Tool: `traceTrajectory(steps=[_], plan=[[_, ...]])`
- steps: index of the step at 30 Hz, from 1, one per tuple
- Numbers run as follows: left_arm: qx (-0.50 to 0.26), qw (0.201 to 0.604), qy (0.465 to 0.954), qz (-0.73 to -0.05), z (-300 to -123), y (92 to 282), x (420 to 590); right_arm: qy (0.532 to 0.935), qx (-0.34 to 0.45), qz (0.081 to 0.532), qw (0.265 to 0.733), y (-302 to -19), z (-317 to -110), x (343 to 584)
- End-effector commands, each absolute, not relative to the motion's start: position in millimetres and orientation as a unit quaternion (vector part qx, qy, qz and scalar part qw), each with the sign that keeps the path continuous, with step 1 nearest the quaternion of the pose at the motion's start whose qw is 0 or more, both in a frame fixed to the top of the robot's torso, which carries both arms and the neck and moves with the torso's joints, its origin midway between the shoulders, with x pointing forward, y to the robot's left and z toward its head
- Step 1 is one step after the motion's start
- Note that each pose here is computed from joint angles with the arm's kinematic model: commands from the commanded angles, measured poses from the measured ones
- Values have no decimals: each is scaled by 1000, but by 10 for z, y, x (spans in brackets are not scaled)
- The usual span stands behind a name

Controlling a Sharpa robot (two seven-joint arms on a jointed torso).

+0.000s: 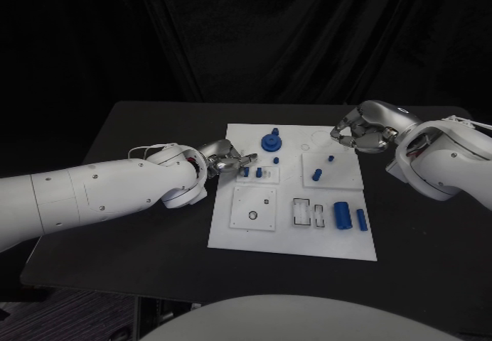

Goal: Assemble the parts on the task board

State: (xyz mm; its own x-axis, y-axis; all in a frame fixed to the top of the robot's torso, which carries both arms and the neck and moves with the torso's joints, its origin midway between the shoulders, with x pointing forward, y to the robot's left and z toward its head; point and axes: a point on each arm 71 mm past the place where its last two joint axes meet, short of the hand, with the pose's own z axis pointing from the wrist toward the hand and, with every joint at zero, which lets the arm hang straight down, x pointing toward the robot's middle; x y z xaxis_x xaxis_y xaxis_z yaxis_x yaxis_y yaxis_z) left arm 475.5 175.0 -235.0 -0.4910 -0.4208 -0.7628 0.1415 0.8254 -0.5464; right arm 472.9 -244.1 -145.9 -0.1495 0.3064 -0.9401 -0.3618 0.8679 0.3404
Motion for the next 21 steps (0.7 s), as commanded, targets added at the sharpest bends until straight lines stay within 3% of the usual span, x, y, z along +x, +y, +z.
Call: traceTrajectory(steps=[1, 21], plan=[[-85, 495, 816, -285, -2360, 1742, 4749, 714, -12, 249, 654, -2458, -1469, 4729], [-90, 486, 827, -268, -2388, 1768, 4752, 715, -12, 249, 653, -2462, -1472, 4725]])
